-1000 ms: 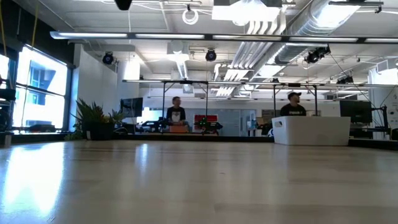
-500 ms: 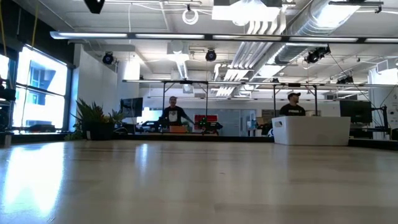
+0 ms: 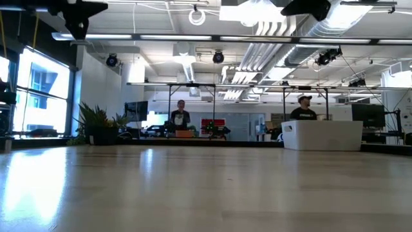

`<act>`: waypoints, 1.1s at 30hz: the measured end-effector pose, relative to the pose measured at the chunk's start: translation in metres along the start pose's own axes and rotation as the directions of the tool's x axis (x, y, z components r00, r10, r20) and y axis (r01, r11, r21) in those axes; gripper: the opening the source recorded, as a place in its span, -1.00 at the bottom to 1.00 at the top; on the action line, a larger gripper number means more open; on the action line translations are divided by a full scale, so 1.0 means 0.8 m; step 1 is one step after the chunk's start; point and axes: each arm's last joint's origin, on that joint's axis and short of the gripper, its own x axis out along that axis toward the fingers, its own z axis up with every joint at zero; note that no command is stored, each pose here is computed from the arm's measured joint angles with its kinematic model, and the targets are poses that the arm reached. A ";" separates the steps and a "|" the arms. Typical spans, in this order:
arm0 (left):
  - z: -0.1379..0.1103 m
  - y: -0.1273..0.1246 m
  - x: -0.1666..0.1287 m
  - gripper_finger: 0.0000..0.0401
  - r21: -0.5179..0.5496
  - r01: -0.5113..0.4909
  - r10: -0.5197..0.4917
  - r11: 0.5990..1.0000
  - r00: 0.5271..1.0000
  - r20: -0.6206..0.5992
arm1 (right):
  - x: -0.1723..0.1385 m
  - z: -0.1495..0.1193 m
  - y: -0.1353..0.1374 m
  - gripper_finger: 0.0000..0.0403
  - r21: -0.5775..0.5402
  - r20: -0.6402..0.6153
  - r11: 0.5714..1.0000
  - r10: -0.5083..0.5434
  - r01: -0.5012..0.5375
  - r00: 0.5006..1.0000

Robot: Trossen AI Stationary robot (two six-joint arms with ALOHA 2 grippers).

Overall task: Sort & place blocks by color
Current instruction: Return to Home Position

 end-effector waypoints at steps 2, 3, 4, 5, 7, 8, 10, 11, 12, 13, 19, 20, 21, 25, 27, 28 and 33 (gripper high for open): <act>-0.014 0.004 -0.001 -0.11 0.000 -0.005 0.005 1.000 1.000 0.020 | 0.008 -0.002 -0.009 0.15 0.054 -0.003 0.999 -0.008 0.008 1.000; -0.020 0.006 0.000 -0.11 -0.003 -0.005 0.005 1.000 0.999 0.041 | 0.010 -0.002 -0.013 0.15 0.073 -0.006 0.997 -0.009 0.009 1.000; -0.027 0.008 0.001 -0.11 -0.007 -0.003 0.003 1.000 0.998 0.058 | 0.012 -0.001 -0.017 0.15 0.085 -0.002 0.996 -0.011 0.011 1.000; -0.034 0.010 0.002 -0.11 -0.009 0.000 0.000 1.000 0.997 0.074 | 0.013 0.001 -0.020 0.15 0.096 0.004 0.995 -0.010 0.009 1.000; -0.048 0.014 0.006 -0.11 -0.009 0.012 -0.011 1.000 0.995 0.104 | 0.015 0.006 -0.027 0.15 0.103 0.024 0.994 -0.023 0.021 0.999; -0.056 0.017 0.008 -0.11 -0.015 0.018 -0.016 1.000 0.993 0.113 | 0.015 0.007 -0.030 0.15 0.103 0.030 0.994 -0.034 0.031 0.999; -0.071 0.021 0.011 -0.12 -0.035 0.025 -0.021 0.999 0.993 0.117 | 0.014 0.010 -0.038 0.15 0.112 0.041 0.992 -0.057 0.052 0.998; -0.079 0.023 0.012 -0.13 -0.044 0.025 -0.020 0.999 0.994 0.111 | 0.013 0.011 -0.041 0.15 0.117 0.045 0.991 -0.066 0.061 0.997; -0.085 0.025 0.014 -0.13 -0.052 0.023 -0.018 0.998 0.994 0.104 | 0.012 0.011 -0.044 0.15 0.115 0.042 0.991 -0.071 0.066 0.997; -0.091 0.027 0.015 -0.14 -0.060 0.024 -0.018 0.998 0.995 0.102 | 0.011 0.011 -0.047 0.15 0.108 0.035 0.992 -0.073 0.068 0.997; -0.121 0.037 0.020 -0.19 -0.074 -0.011 0.019 0.997 0.993 0.114 | 0.001 -0.008 -0.061 0.14 0.146 0.062 0.986 -0.090 0.080 0.994; -0.124 0.039 0.020 -0.20 -0.080 -0.031 0.039 0.996 0.994 0.098 | 0.000 -0.015 -0.062 0.14 0.151 0.083 0.986 -0.083 0.070 0.993; -0.125 0.039 0.020 -0.21 -0.083 -0.043 0.051 0.996 0.994 0.094 | -0.001 -0.023 -0.064 0.13 0.162 0.105 0.985 -0.075 0.058 0.992; -0.124 0.039 0.020 -0.24 -0.077 -0.042 0.050 0.996 0.994 0.099 | -0.009 -0.062 -0.076 0.12 0.227 0.162 0.973 -0.079 0.041 0.984; -0.124 0.039 0.020 -0.24 -0.077 -0.037 0.045 0.996 0.994 0.096 | -0.015 -0.082 -0.084 0.11 0.262 0.182 0.964 -0.104 0.054 0.978; -0.124 0.039 0.020 -0.24 -0.078 -0.036 0.043 0.996 0.995 0.094 | -0.019 -0.091 -0.087 0.11 0.274 0.193 0.960 -0.110 0.054 0.975; -0.126 0.039 0.020 -0.23 -0.092 -0.044 0.051 0.995 0.996 0.077 | -0.036 -0.124 -0.098 0.11 0.269 0.301 0.963 -0.074 -0.011 0.951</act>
